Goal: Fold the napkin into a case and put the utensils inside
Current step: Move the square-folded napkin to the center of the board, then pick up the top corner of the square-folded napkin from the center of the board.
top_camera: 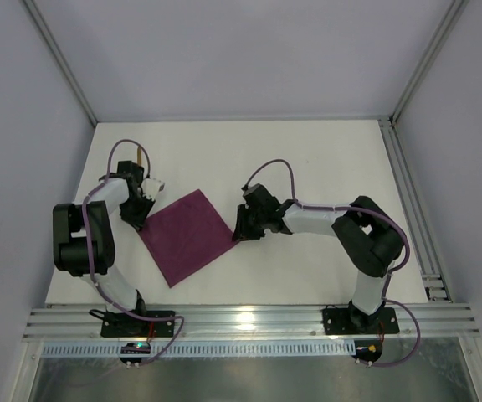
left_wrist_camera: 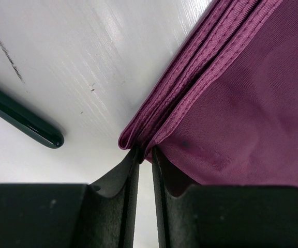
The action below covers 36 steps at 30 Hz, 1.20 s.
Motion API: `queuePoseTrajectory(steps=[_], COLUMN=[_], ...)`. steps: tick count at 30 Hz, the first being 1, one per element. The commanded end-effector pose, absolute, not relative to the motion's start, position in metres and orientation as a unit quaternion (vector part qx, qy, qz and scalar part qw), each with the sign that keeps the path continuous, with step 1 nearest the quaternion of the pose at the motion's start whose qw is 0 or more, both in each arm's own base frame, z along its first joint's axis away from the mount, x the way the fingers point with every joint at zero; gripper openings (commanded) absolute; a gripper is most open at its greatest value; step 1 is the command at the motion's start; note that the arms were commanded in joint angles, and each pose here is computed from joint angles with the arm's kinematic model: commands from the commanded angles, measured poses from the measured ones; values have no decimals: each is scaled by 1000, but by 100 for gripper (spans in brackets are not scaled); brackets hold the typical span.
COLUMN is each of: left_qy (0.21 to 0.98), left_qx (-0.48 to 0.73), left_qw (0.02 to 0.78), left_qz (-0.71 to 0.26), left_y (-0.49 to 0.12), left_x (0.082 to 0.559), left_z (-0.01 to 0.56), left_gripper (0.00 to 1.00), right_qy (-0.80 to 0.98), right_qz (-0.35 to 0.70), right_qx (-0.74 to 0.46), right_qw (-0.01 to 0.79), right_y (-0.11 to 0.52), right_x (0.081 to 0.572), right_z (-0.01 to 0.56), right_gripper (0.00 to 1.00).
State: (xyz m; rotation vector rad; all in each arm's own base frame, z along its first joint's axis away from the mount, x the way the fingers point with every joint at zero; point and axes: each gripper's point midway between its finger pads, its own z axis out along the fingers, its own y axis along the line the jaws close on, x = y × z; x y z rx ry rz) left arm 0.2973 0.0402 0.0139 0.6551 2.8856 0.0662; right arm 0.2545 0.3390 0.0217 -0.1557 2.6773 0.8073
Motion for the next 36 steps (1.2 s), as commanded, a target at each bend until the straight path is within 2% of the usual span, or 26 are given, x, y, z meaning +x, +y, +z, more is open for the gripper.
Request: queuePoseTrajectory(steps=[1, 5, 9, 12, 16, 19, 23, 24, 25, 26, 28, 33, 34, 36], left_qy=[968, 966, 959, 954, 944, 942, 947, 948, 944, 944, 942, 940, 941, 939], left_qx=[225, 230, 232, 229, 233, 235, 239, 242, 257, 261, 269, 264, 264, 271], left_qw=[112, 122, 157, 188, 223, 217, 187, 183, 177, 169, 166, 186, 179, 176], left_qz=[5, -13, -29, -34, -74, -99, -102, -98, -103, -108, -110, -114, -115, -113], left_y=[33, 26, 18, 13, -4, -15, -25, -26, -40, -45, -56, -67, -68, -72], left_x=[309, 310, 317, 321, 326, 322, 317, 317, 316, 315, 314, 332, 332, 334], left_z=[-7, -3, 16, 41, 81, 93, 78, 74, 71, 66, 64, 69, 66, 64], left_gripper=[18, 19, 39, 50, 55, 56, 56, 56, 56, 56, 56, 56, 56, 55], right_qy=[944, 946, 948, 949, 952, 960, 966, 968, 972, 971, 972, 943, 943, 930], right_qz=[287, 279, 269, 263, 246, 219, 194, 188, 175, 165, 146, 148, 145, 156], right_qx=[-39, -39, -35, -21, -8, -1, -6, -6, -7, -7, -6, -62, -74, -106], right_qw=[158, 162, 168, 173, 183, 176, 173, 168, 158, 175, 187, 292, 290, 316], right_y=[337, 333, 324, 307, 276, 249, 216, 210, 201, 193, 181, 200, 207, 228], right_x=[247, 248, 252, 255, 256, 247, 238, 236, 230, 239, 245, 309, 320, 347], right_z=[14, 13, 13, 13, 16, 14, 17, 17, 16, 25, 37, 108, 104, 124], right_gripper=[22, 9, 4, 4, 4, 4, 4, 7, 22, 32, 48, 52, 50, 40])
